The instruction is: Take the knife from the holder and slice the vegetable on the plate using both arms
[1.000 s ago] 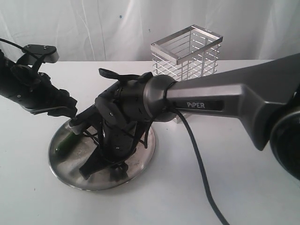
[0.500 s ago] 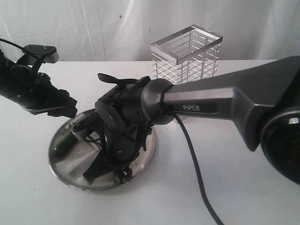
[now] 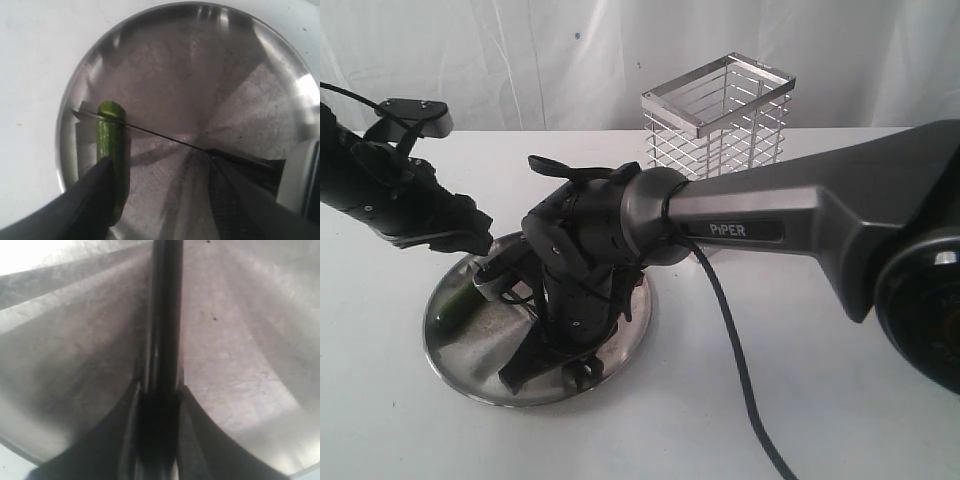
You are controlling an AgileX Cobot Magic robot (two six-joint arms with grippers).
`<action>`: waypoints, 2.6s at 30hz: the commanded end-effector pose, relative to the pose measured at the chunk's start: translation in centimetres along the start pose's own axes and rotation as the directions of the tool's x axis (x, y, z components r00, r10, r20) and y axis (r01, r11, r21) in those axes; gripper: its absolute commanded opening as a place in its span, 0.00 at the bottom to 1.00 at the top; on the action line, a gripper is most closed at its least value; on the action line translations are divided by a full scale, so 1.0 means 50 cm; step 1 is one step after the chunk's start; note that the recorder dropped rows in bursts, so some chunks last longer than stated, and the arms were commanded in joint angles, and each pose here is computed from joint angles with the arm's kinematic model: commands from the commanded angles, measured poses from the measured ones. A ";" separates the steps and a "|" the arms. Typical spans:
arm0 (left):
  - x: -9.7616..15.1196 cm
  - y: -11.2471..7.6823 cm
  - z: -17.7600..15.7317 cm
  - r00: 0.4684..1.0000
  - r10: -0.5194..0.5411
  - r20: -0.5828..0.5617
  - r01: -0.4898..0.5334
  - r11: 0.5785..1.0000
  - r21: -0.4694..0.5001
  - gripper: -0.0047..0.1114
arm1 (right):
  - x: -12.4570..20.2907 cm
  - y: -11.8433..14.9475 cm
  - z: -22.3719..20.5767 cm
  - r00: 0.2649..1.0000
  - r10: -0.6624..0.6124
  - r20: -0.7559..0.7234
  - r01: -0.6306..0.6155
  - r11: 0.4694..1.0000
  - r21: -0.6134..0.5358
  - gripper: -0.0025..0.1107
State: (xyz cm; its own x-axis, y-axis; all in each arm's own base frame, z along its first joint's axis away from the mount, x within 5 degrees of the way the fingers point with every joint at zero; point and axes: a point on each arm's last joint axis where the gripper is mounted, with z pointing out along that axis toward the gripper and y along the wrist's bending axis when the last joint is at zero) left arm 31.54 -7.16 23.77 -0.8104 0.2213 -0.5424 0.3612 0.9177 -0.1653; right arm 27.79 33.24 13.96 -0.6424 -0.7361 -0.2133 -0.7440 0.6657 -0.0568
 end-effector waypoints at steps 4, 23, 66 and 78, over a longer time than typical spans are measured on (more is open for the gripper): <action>0.003 0.002 0.059 1.000 -0.010 -0.011 0.010 1.000 -0.010 0.54 | 0.010 -0.003 0.012 0.998 -0.026 -0.049 0.026 1.000 0.014 0.02; 0.014 0.046 0.156 1.000 -0.005 0.012 0.006 0.994 -0.107 0.41 | 0.012 -0.003 0.012 0.998 -0.026 -0.061 0.027 1.000 0.015 0.02; 0.038 0.060 0.204 0.998 -0.046 -0.051 0.039 0.992 -0.119 0.41 | 0.021 -0.025 -0.020 0.984 -0.093 -0.155 0.111 0.988 0.111 0.02; 0.013 0.034 0.132 0.998 -0.054 -0.016 0.052 0.996 -0.074 0.41 | 0.006 -0.024 -0.018 0.996 -0.059 -0.068 0.067 0.991 0.115 0.02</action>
State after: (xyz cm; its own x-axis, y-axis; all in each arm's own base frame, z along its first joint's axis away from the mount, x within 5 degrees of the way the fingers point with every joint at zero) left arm 35.23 -7.54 17.51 -0.8163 0.1915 -0.5449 0.2909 0.9514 -0.1013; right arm 28.12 32.04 14.62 -0.6088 -0.7853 -0.1129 -0.7651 0.6187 -0.1783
